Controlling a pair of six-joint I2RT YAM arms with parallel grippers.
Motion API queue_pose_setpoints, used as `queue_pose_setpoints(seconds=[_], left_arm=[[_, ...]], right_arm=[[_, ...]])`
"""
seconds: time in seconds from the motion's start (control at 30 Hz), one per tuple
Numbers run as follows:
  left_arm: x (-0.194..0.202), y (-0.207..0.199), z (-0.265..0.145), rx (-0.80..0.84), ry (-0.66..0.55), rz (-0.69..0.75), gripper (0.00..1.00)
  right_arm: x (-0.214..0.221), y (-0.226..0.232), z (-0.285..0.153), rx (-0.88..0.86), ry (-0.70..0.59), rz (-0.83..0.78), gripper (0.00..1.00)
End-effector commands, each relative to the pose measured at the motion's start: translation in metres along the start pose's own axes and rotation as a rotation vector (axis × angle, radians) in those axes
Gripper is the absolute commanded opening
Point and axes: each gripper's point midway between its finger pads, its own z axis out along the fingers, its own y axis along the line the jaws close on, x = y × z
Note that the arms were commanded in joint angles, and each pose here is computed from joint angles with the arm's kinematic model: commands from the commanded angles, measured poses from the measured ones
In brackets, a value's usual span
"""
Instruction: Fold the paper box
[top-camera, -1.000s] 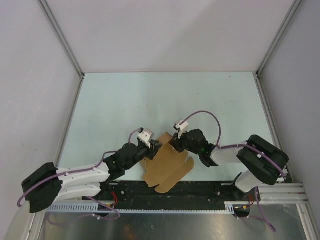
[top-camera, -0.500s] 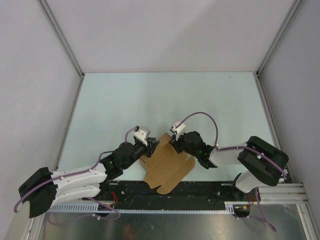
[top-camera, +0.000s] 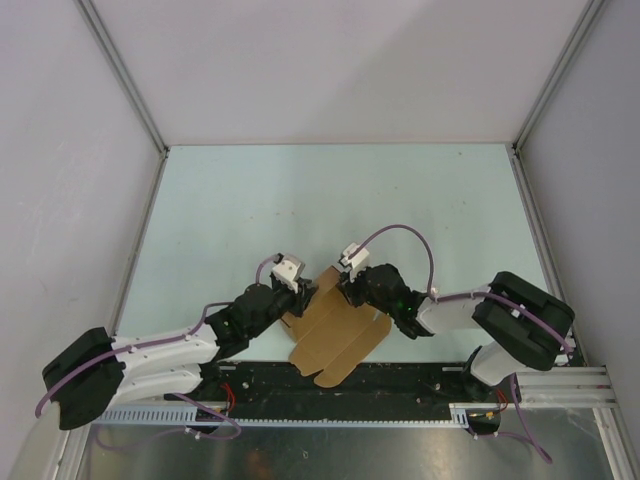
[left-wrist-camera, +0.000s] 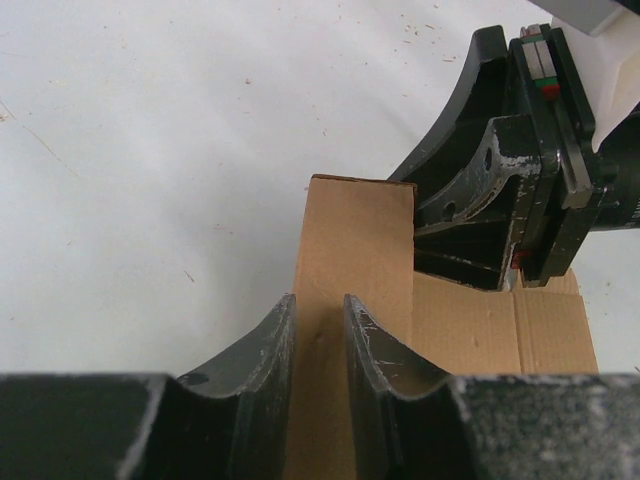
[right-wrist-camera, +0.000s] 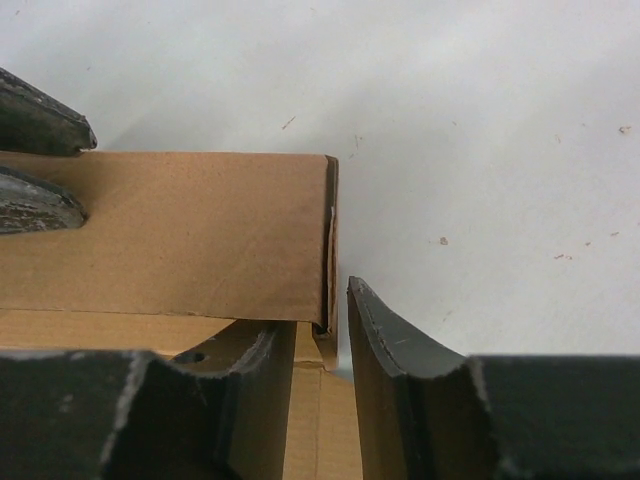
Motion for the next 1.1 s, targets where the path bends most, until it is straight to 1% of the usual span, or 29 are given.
queue_pose_setpoints(seconds=[0.0,0.13,0.27,0.43,0.6,0.67,0.77,0.9,0.93,0.97,1.03,1.07], left_arm=[[-0.009,0.002,-0.001,-0.009,-0.037,-0.017,0.31],[-0.008,0.002,-0.001,-0.005,-0.033,-0.018,0.31],[-0.006,0.0,0.0,0.007,-0.023,-0.018,0.31],[-0.003,-0.007,0.0,0.043,-0.009,-0.019,0.29],[-0.004,-0.008,-0.001,0.049,-0.014,-0.018,0.29],[-0.005,-0.008,-0.001,0.05,-0.017,-0.02,0.29],[-0.005,-0.008,-0.001,0.051,-0.017,-0.02,0.29],[-0.006,-0.011,-0.002,0.066,-0.02,-0.024,0.29],[-0.008,-0.012,-0.003,0.075,-0.027,-0.026,0.29],[-0.01,-0.014,-0.004,0.081,-0.033,-0.027,0.29],[-0.012,-0.016,-0.005,0.098,-0.038,-0.025,0.28],[-0.011,-0.016,-0.005,0.098,-0.036,-0.024,0.28]], right_arm=[[-0.025,0.008,0.01,-0.025,-0.091,0.011,0.32],[-0.025,0.01,0.014,-0.032,-0.107,0.022,0.31],[-0.021,0.008,0.017,-0.022,-0.103,0.031,0.25],[-0.02,0.011,0.02,-0.028,-0.111,0.043,0.24],[-0.018,0.01,0.021,-0.014,-0.11,0.043,0.17],[-0.018,0.01,0.021,-0.008,-0.112,0.045,0.12],[-0.018,0.01,0.021,-0.003,-0.113,0.044,0.07],[-0.019,0.008,0.021,0.004,-0.114,0.041,0.04],[-0.02,0.008,0.021,0.004,-0.118,0.041,0.06],[-0.02,0.009,0.02,0.001,-0.118,0.038,0.14],[-0.023,0.009,0.019,0.004,-0.123,0.041,0.25],[-0.025,0.009,0.018,0.003,-0.126,0.041,0.33]])
